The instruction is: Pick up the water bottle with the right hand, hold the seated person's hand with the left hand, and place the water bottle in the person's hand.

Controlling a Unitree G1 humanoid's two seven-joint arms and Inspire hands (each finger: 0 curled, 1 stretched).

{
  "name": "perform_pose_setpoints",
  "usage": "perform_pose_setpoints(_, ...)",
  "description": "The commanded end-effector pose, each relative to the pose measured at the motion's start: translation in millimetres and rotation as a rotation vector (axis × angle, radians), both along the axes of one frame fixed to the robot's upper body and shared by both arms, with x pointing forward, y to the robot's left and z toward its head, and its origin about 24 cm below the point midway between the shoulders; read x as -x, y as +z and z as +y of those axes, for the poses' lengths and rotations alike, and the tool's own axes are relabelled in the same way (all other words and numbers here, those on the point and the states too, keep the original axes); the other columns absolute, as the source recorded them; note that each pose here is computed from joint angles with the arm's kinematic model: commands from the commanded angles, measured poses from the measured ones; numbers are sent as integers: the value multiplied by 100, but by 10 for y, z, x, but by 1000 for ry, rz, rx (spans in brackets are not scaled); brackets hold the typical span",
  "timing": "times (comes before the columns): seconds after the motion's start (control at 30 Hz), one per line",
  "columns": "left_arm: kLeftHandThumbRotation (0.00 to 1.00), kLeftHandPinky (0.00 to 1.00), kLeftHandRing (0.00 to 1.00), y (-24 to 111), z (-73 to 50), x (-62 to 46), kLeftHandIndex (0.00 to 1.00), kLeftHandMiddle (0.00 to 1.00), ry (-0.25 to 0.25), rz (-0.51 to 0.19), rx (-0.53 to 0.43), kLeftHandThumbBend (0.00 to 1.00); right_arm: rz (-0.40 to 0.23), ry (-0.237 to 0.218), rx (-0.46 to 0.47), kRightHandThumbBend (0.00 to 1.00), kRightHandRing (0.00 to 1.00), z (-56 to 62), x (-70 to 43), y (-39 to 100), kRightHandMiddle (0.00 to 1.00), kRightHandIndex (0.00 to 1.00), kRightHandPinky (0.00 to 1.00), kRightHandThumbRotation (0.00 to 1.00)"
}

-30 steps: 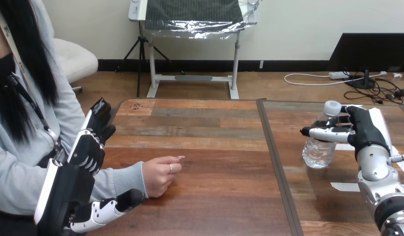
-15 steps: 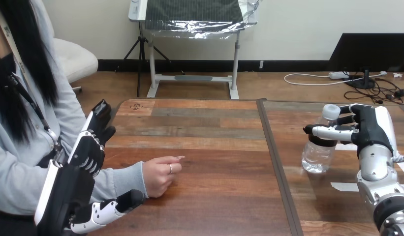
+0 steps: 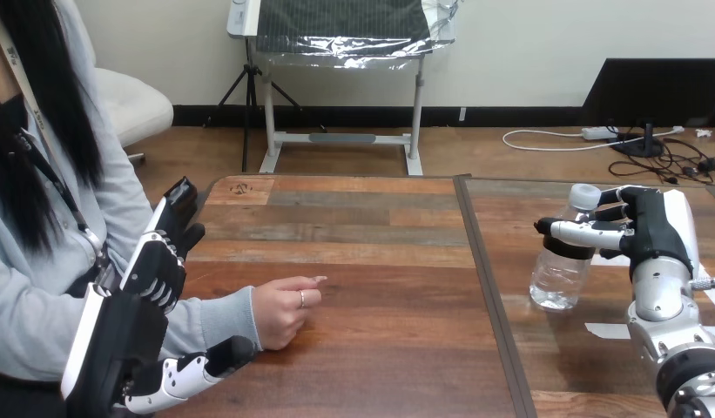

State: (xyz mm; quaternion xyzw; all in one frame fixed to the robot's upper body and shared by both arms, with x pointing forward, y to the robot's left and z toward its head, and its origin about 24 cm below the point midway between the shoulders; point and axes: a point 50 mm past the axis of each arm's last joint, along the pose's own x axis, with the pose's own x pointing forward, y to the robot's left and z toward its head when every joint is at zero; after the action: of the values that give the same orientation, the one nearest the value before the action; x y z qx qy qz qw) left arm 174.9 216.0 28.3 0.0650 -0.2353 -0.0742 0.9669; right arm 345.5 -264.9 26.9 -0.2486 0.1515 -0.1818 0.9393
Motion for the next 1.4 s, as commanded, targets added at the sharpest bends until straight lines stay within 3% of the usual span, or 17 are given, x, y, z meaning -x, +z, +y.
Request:
perform_pose_setpoints(0.0,49,95,99,142,-9,-82,95,99,-8,-75,-12,100,-104,-1,-33,86,43,68,-113,175,50,50,38,0)
perform_pose_setpoints(0.93,47,94,99,129,-5,-109,95,100,-10,-70,-19,100,-167,42,-70,86,42,140,-156,243,48,51,36,0)
perform_pose_setpoints(1.13,49,91,98,138,18,-111,95,99,33,-63,-88,100,-194,58,-111,86,42,180,-180,273,48,51,35,0)
perform_pose_setpoints(1.37,50,87,95,175,52,-125,96,98,89,-54,-218,100,-219,93,-88,85,41,231,-206,319,48,50,35,0)
